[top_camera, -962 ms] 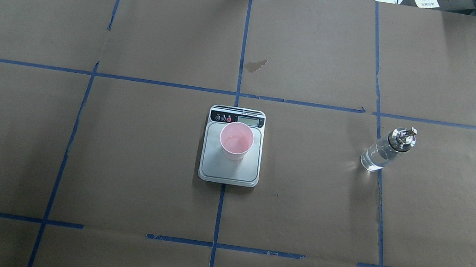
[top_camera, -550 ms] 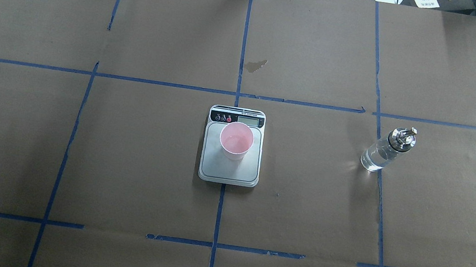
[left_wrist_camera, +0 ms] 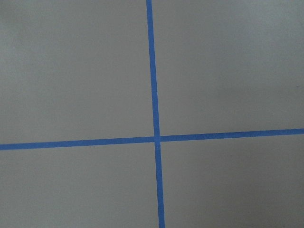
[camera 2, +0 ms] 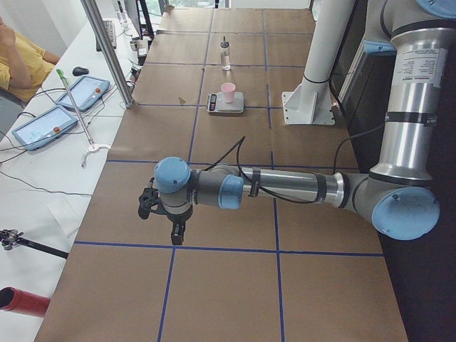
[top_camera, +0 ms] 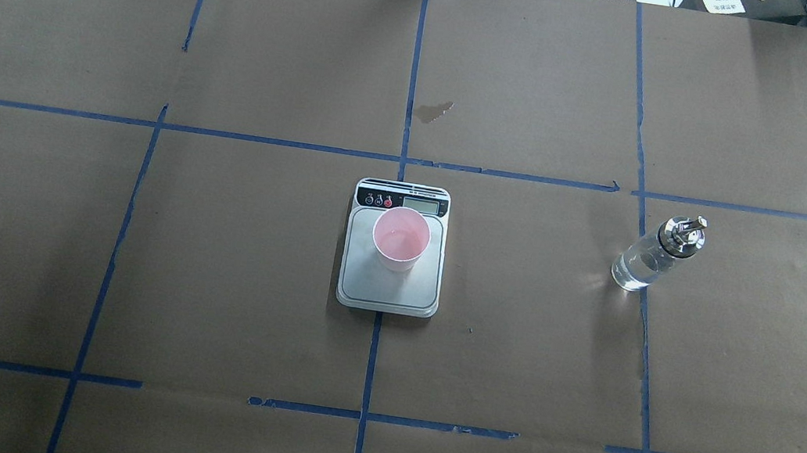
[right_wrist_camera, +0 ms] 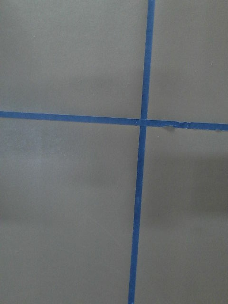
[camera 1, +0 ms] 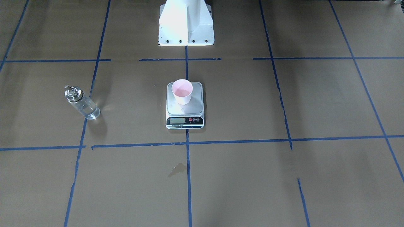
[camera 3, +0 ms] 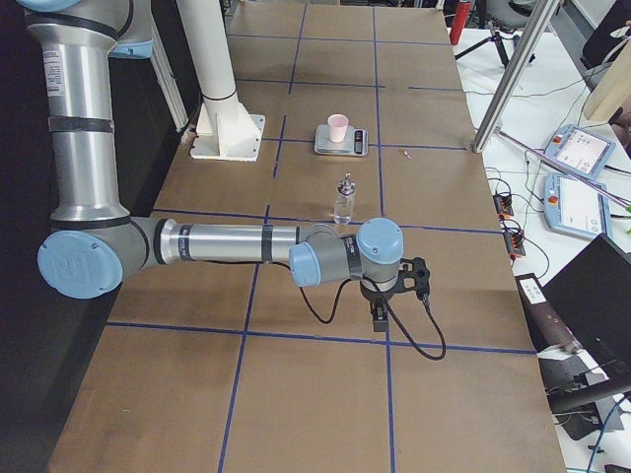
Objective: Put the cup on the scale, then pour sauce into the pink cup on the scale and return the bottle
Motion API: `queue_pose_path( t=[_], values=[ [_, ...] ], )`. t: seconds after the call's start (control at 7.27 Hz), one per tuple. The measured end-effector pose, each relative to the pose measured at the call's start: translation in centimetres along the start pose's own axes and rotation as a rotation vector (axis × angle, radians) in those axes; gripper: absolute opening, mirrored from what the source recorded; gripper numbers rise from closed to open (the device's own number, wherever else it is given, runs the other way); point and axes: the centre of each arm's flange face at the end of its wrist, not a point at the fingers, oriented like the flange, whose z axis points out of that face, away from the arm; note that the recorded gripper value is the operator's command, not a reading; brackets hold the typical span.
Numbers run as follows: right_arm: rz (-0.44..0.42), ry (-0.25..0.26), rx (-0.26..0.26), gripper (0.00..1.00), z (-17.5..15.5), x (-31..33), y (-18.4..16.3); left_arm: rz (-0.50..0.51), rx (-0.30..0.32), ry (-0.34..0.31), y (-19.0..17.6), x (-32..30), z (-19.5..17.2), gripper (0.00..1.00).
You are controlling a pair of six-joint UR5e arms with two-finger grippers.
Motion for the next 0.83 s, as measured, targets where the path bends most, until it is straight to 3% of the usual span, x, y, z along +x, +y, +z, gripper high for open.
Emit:
queue_pose_path(
  t=[0.28, 0.83],
  values=[
    [0.0, 0.0, 0.0, 1.0, -0.01, 0.0, 0.04, -0.05, -0.051, -0.003, 0.0, 0.05, -0.01, 1.0],
    [0.006, 0.002, -0.007, 1.0, 0.25, 0.37, 0.75, -0.048, -0.054, 0.0, -0.18, 0.54, -0.26, 1.0]
  ],
)
